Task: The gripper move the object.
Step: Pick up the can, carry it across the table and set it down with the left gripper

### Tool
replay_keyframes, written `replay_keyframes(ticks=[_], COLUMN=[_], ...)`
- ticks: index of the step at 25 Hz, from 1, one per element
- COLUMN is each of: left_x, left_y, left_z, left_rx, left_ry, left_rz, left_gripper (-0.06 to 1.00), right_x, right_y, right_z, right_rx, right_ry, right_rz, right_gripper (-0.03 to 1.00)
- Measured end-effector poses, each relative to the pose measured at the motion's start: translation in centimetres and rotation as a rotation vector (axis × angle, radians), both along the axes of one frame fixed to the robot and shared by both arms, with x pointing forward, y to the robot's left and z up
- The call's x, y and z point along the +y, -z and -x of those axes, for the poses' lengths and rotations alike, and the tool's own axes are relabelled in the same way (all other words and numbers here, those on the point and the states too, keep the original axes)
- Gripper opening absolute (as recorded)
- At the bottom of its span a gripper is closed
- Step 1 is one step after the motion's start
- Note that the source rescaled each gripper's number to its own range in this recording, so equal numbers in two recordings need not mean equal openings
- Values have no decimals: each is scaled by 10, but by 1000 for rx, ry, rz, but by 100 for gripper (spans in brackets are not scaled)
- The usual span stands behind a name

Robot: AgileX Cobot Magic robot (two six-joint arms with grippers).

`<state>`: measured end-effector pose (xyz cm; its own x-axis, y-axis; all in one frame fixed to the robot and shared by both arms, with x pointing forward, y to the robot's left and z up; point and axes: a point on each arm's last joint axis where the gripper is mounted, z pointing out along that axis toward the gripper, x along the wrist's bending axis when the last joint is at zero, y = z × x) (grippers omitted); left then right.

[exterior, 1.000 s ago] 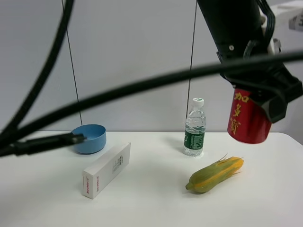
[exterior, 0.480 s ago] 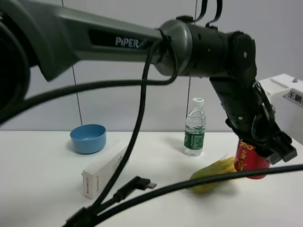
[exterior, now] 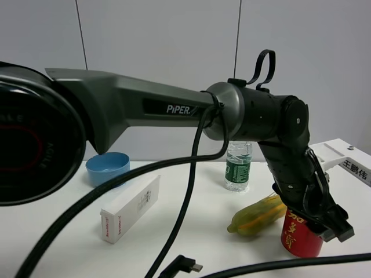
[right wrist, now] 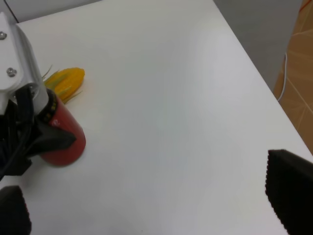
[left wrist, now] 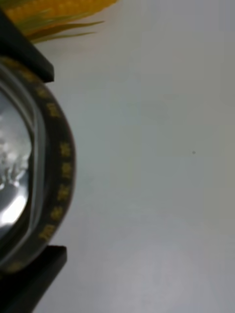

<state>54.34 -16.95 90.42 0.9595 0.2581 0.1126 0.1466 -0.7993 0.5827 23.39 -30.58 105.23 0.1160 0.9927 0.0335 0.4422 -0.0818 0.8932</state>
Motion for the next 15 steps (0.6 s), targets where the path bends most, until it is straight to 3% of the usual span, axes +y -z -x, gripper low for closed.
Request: replay_keyframes(ticks=[6, 9, 12, 15], left_x=[0, -1, 1, 5], left_y=[-1, -9, -20, -49], left_z=[-1, -1, -1, -1], left_rx=[-17, -23, -6, 11], left_ry=[17, 21, 27, 35], left_rz=[2, 11, -8, -30], left_gripper=[9, 33, 65, 77], right_x=[0, 0, 0, 0], right_y=[0, 0, 0, 0], right_z=[0, 0, 0, 0], right_rx=[0, 0, 0, 0], right_ry=[0, 0, 0, 0], right_rz=[0, 0, 0, 0], right_gripper=[100, 100, 100, 100])
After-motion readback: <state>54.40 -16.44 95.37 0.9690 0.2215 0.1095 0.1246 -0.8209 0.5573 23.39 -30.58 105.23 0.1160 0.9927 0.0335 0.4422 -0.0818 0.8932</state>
